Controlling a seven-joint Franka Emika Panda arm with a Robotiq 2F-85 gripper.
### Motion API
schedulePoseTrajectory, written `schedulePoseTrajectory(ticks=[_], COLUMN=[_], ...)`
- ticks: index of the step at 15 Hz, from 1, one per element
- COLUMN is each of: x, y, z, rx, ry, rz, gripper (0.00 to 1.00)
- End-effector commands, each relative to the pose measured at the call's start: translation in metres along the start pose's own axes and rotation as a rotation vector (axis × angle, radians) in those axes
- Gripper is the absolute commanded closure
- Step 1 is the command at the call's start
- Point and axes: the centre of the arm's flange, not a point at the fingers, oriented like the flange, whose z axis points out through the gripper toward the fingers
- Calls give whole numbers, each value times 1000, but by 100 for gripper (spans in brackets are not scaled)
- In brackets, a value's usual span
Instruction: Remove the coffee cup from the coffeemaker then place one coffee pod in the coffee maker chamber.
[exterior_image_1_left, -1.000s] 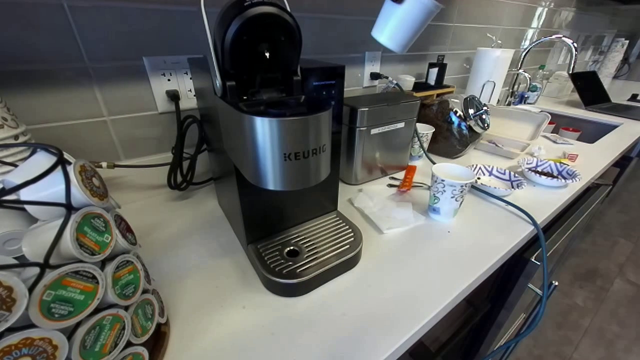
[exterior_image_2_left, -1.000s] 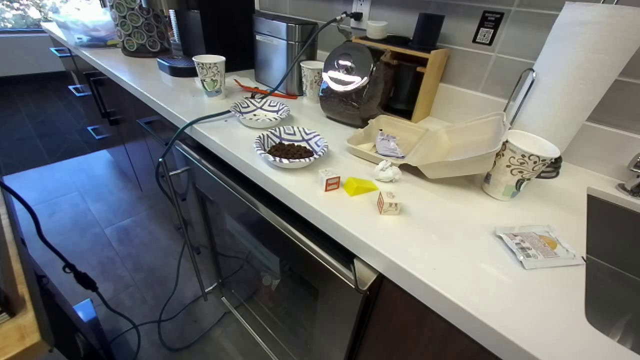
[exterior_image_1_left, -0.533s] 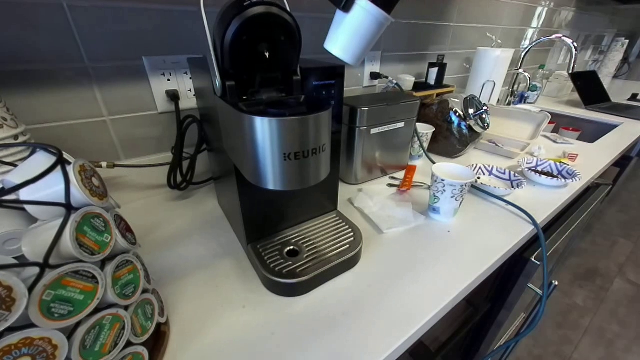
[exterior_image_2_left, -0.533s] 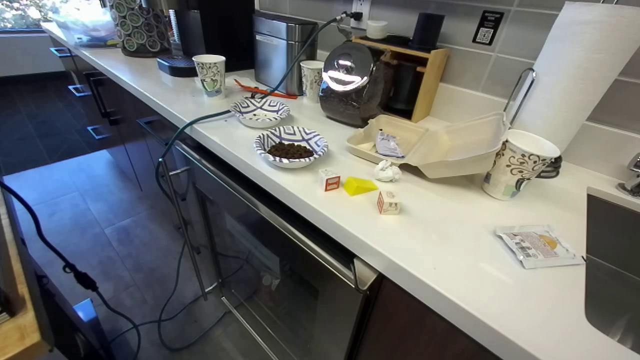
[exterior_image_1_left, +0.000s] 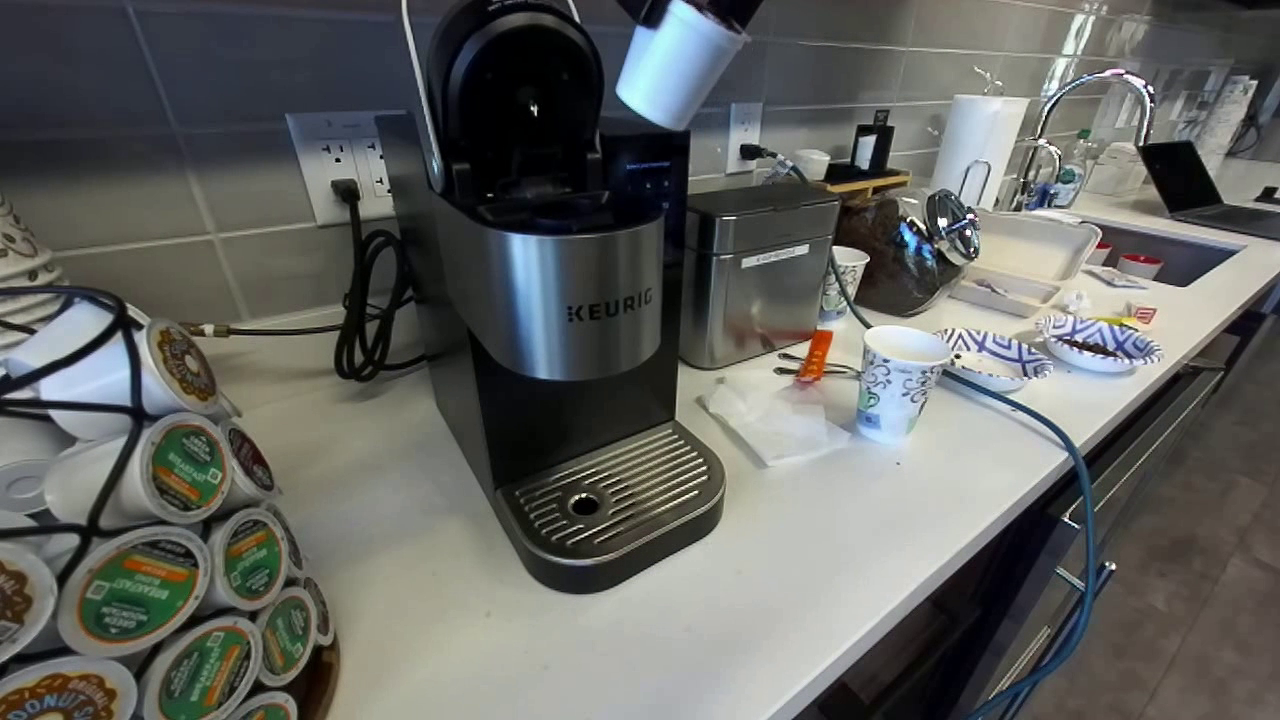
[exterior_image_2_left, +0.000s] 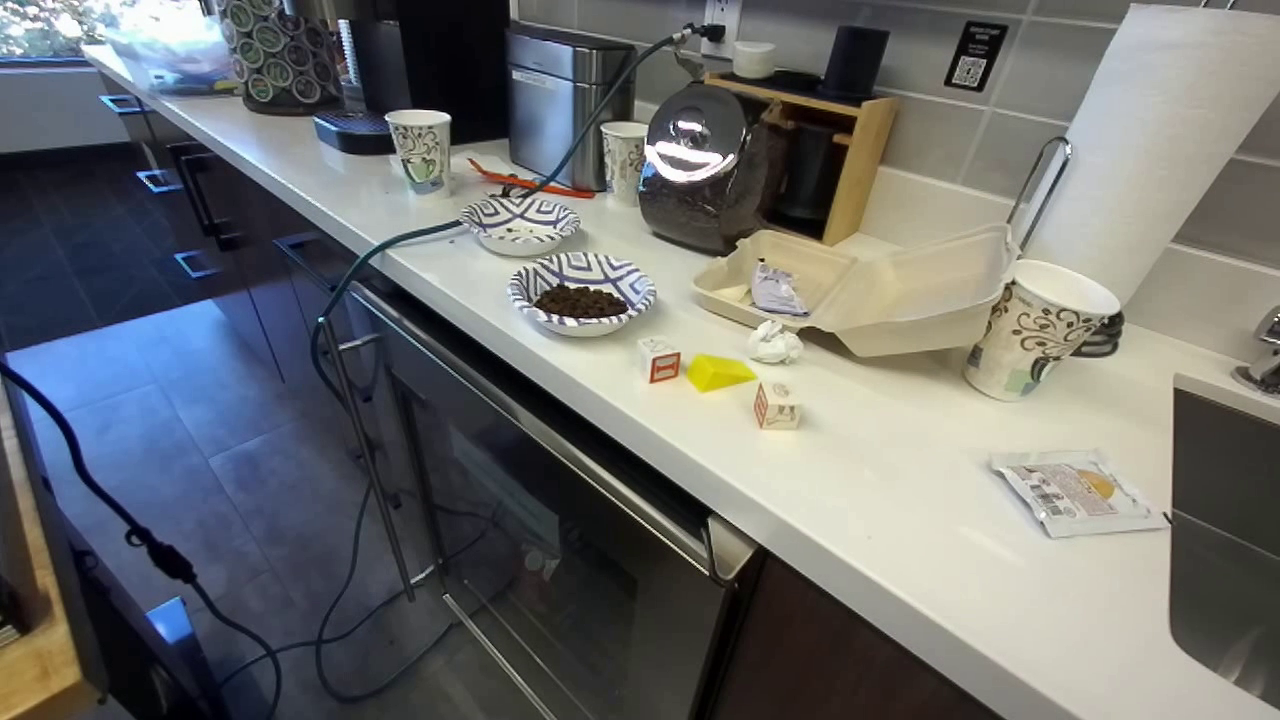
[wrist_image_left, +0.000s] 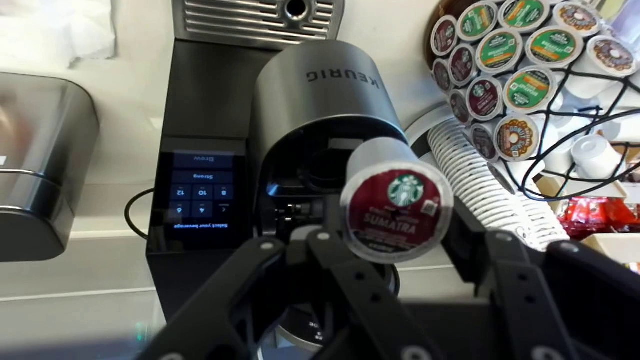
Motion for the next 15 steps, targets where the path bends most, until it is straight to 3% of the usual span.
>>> schedulePoseTrajectory(ticks=[1,5,10,15], x=[16,27,45,57], y=[-28,-35,-50,-44], z=[13,39,71,84], rx=[-74,-162,-139,-210], ry=[-3,-34,-35,-22], rz=[2,14,64,101], gripper=[73,73,73,73])
